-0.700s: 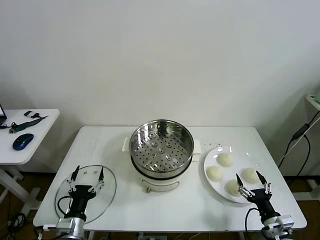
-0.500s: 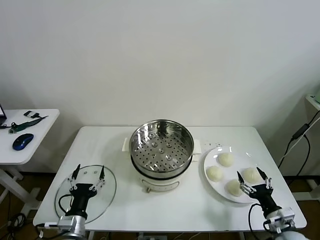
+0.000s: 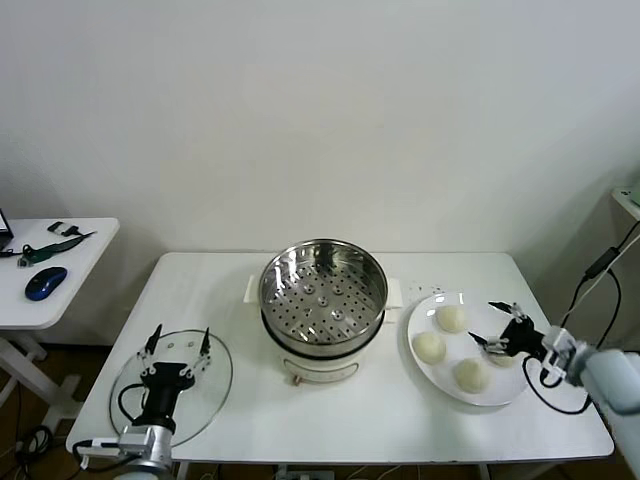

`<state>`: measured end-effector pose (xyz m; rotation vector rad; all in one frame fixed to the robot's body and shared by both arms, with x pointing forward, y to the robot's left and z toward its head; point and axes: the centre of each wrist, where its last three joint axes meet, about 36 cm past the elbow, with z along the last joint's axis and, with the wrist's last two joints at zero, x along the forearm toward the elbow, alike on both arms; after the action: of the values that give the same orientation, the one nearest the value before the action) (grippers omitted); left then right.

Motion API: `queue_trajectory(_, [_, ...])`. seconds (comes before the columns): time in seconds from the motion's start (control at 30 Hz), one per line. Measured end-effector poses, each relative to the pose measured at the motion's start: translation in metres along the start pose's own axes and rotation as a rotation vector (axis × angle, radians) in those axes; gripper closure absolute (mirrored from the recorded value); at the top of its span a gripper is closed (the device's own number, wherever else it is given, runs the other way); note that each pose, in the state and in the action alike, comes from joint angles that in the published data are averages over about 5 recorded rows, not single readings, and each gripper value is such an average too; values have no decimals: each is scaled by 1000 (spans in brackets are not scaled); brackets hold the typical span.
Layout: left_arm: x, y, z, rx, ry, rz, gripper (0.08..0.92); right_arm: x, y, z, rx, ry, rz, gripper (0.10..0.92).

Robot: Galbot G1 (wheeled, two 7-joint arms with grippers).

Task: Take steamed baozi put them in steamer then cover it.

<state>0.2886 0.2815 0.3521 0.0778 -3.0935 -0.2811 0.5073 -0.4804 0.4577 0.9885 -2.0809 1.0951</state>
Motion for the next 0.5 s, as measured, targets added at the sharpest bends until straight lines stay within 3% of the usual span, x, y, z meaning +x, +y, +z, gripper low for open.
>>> queue_trajectory(0.27, [0,3,3,-5,11,-10,177,-18,-56,-20,114,150,-163,200])
queue_trajectory(0.5, [-3,8,2,-13,14,-21,177,-48,-91,-43,164,222,-253,200])
